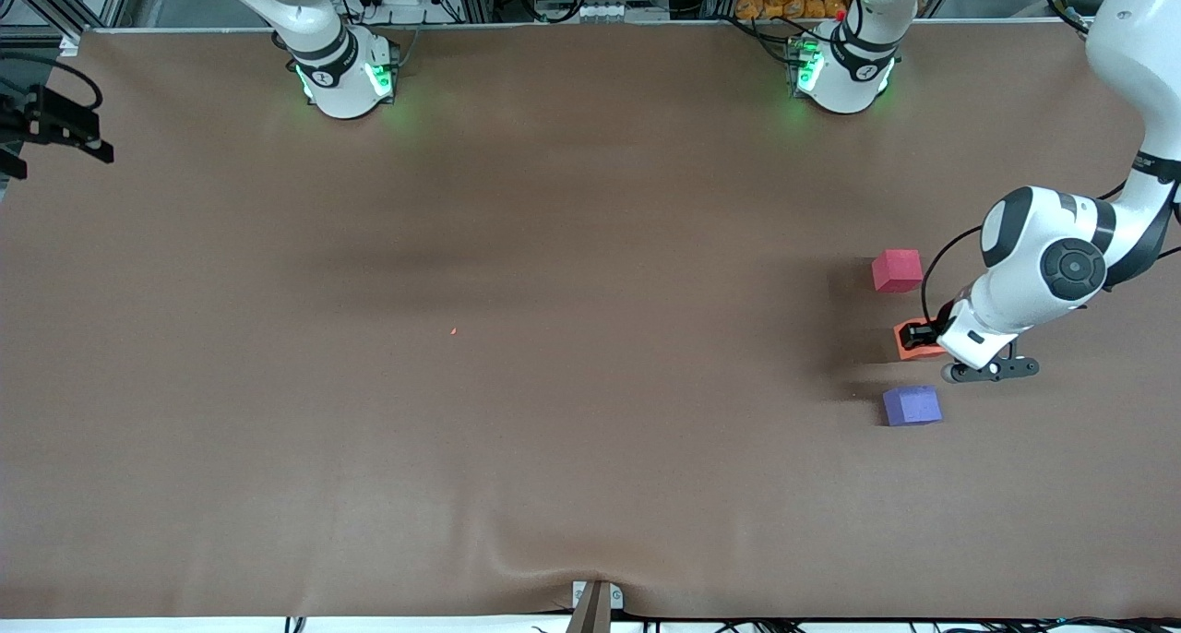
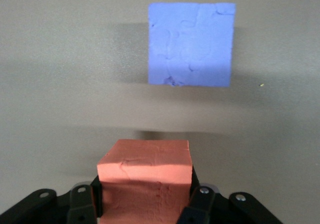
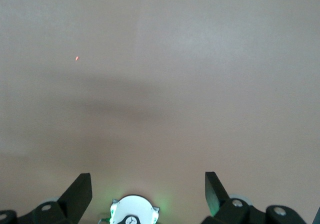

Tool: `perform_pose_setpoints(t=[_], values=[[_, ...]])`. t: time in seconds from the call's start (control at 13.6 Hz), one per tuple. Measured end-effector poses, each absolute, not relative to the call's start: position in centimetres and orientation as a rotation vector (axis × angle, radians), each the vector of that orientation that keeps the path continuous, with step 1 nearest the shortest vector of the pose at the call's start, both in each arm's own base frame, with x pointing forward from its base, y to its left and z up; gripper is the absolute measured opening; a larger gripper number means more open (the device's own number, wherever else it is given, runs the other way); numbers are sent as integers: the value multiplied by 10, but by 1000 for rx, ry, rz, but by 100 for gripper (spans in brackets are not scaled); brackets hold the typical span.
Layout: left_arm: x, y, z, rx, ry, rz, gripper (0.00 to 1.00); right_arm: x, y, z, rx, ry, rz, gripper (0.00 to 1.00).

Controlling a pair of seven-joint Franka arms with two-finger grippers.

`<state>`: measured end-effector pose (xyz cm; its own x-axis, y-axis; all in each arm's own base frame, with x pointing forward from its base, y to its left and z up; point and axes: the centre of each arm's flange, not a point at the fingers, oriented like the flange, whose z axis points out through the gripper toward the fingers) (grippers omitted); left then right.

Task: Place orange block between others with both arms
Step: 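Lower the orange cube between the pink and blue cubes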

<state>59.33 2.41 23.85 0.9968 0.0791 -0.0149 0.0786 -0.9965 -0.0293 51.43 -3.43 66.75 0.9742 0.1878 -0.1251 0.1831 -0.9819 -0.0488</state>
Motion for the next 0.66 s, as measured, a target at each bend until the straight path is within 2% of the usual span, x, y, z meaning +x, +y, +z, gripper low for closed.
perform_pose_setpoints(t=[0.66], values=[[585,14,220,-3147,-88,-3,59,509,-33,665,-3079,-294,225,100]])
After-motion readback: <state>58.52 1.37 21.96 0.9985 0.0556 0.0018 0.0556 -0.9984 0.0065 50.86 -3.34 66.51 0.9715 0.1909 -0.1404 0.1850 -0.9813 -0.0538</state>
